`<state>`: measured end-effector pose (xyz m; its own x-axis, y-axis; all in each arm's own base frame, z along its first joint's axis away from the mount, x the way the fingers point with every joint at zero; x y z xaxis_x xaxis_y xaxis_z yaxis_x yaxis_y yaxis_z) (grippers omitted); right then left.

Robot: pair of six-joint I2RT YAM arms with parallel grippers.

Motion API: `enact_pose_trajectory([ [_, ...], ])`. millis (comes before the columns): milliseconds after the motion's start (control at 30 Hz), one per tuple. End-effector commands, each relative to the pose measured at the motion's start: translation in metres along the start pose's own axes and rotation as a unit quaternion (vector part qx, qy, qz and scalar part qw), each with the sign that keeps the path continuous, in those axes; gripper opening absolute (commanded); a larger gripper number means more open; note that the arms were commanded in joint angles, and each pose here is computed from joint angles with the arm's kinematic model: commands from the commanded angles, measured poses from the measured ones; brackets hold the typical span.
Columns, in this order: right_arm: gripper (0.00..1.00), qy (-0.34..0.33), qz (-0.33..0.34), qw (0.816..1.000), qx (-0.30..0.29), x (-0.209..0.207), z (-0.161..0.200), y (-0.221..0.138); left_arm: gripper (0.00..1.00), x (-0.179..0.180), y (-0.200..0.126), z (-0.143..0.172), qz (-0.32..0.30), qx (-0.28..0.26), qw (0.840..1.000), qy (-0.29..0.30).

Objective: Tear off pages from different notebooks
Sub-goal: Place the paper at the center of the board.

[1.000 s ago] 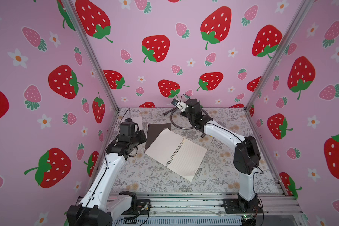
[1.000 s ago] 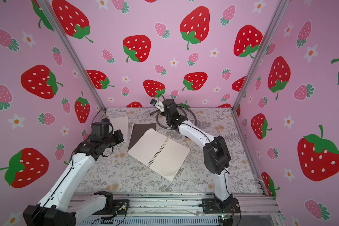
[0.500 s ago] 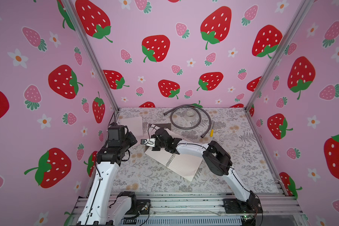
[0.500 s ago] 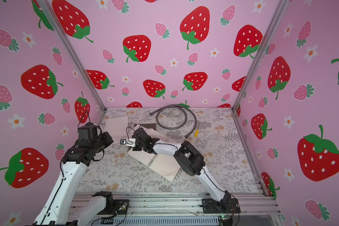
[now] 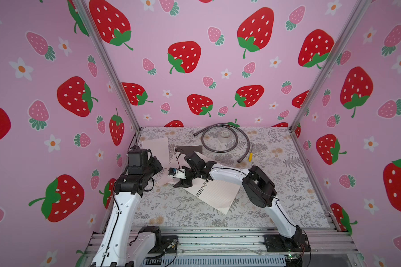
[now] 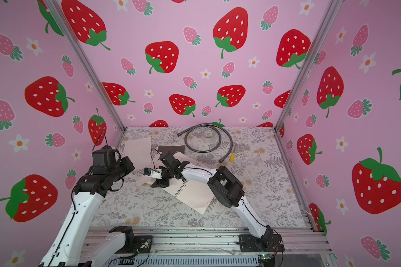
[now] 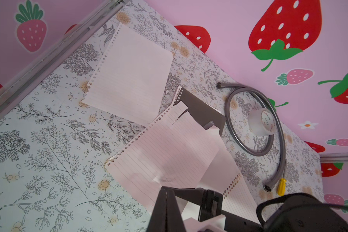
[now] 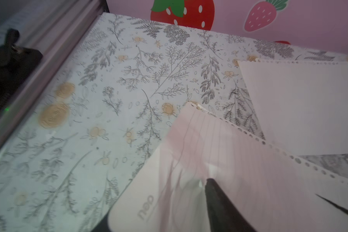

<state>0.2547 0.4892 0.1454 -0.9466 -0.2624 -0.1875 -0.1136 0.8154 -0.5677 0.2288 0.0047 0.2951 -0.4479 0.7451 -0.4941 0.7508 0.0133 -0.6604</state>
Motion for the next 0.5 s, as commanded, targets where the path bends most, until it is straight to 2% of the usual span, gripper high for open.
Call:
enact_pose_trajectory([
  [0,0.76,0.023,-0.049,0.997,-0.055,0.012,-0.043,-0.026,0.00,0.005,0.008,0.006,-0.008,0.019,1.000,-0.005],
  [67,0.81,0.029,-0.049,0.997,-0.057,0.012,-0.050,-0.030,0.00,0.005,0.009,0.007,-0.009,0.021,1.000,-0.006],
  [167,0.81,0.024,-0.023,0.999,-0.026,0.011,-0.052,-0.040,0.00,0.004,0.008,0.006,-0.009,0.021,1.000,-0.004],
  [267,0.77,0.016,0.038,0.999,0.022,0.007,-0.044,-0.052,0.00,0.006,0.007,0.007,-0.015,0.018,1.000,-0.002],
  [300,0.70,0.021,0.073,0.996,0.035,0.002,-0.039,-0.057,0.00,0.007,0.008,0.007,-0.017,0.017,1.000,-0.002],
  [333,0.58,0.031,0.107,0.993,0.044,-0.004,-0.033,-0.062,0.00,0.008,0.010,0.008,-0.019,0.018,1.000,-0.002],
  [367,0.36,0.049,0.155,0.985,0.057,-0.014,-0.025,-0.067,0.00,0.008,0.011,0.008,-0.021,0.021,1.000,-0.004],
  [400,0.19,0.074,0.197,0.975,0.070,-0.024,-0.016,-0.073,0.00,0.009,0.013,0.009,-0.023,0.023,0.999,-0.006],
  [467,0.00,0.127,0.235,0.959,0.096,-0.040,0.002,-0.081,0.00,0.009,0.015,0.010,-0.025,0.028,0.999,-0.012],
])
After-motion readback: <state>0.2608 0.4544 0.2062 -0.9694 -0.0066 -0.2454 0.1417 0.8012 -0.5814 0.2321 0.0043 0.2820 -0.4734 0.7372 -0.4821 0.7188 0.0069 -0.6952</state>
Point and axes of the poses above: each gripper's point midway between its finger pads, its own y axis out along the fingers, its own x axis along the line the jaws close on, z = x × y, the point moved 9 cm from there along -y, back along the fingers, and after that the axes turned 9 degrees about -y, right-handed, at the moved point
